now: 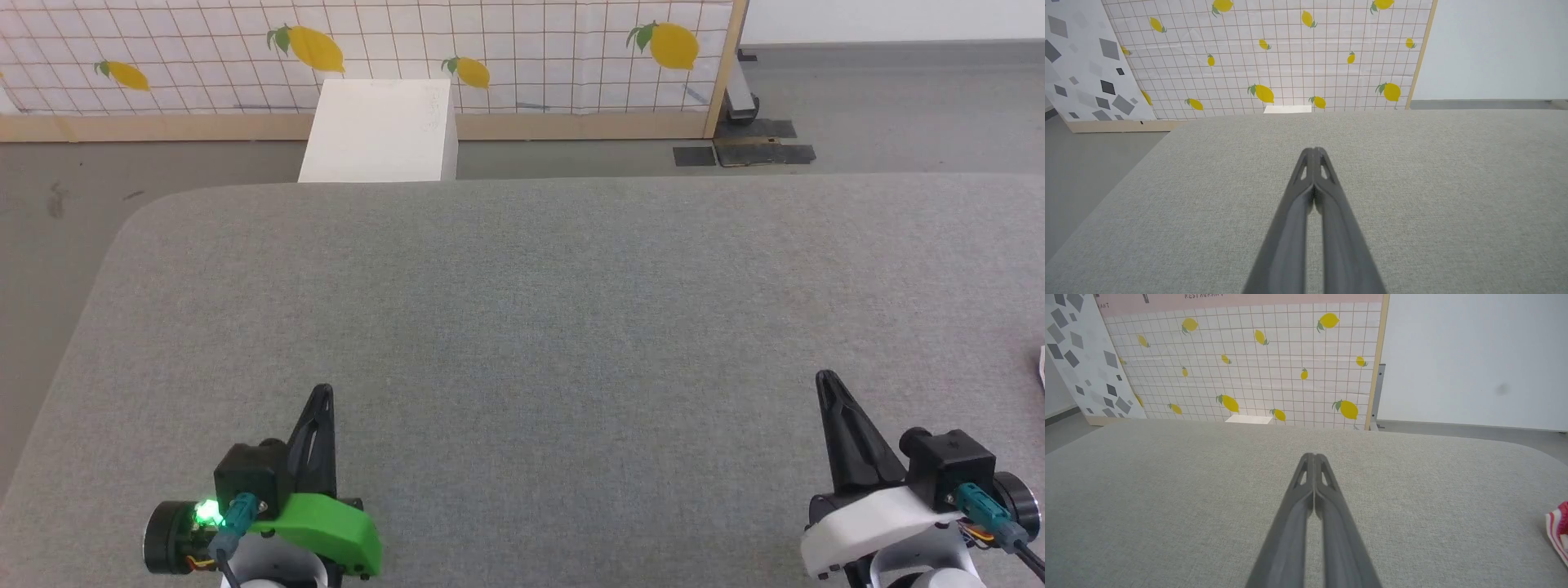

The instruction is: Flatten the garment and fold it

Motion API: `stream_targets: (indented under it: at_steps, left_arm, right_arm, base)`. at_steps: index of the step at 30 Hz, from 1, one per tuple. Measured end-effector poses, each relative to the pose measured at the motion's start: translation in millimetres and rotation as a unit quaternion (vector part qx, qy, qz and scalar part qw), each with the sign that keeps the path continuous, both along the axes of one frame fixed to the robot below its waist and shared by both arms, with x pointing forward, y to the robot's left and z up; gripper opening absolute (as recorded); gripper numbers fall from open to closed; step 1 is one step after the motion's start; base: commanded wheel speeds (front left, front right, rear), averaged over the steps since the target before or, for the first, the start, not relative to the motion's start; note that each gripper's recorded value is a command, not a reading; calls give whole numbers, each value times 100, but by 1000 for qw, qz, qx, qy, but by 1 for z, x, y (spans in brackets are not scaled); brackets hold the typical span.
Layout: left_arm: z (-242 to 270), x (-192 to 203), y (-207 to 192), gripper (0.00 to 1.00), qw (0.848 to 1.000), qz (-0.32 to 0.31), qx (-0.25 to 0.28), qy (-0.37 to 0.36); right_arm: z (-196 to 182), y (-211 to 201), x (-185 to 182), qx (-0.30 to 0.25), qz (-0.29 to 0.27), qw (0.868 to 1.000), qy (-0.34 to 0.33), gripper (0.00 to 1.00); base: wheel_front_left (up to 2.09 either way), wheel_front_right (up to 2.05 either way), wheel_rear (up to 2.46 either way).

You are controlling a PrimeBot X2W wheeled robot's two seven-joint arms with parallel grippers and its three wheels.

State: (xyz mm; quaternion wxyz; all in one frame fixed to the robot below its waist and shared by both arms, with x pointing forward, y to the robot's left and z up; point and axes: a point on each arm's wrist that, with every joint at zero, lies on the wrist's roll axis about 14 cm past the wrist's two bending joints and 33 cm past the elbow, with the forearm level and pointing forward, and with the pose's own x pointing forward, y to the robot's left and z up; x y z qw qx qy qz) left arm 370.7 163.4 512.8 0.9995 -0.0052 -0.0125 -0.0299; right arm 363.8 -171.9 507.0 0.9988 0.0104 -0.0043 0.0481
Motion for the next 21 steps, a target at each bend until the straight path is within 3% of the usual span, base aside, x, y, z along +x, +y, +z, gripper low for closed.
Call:
stream_targets:
  at_steps: [21]
  left_arm:
    - [3, 0, 5, 0, 1000, 9, 12, 7]
  right_arm:
    - [5, 4, 2, -11, 7, 1000, 5, 0]
  base:
    - [0, 0, 0]
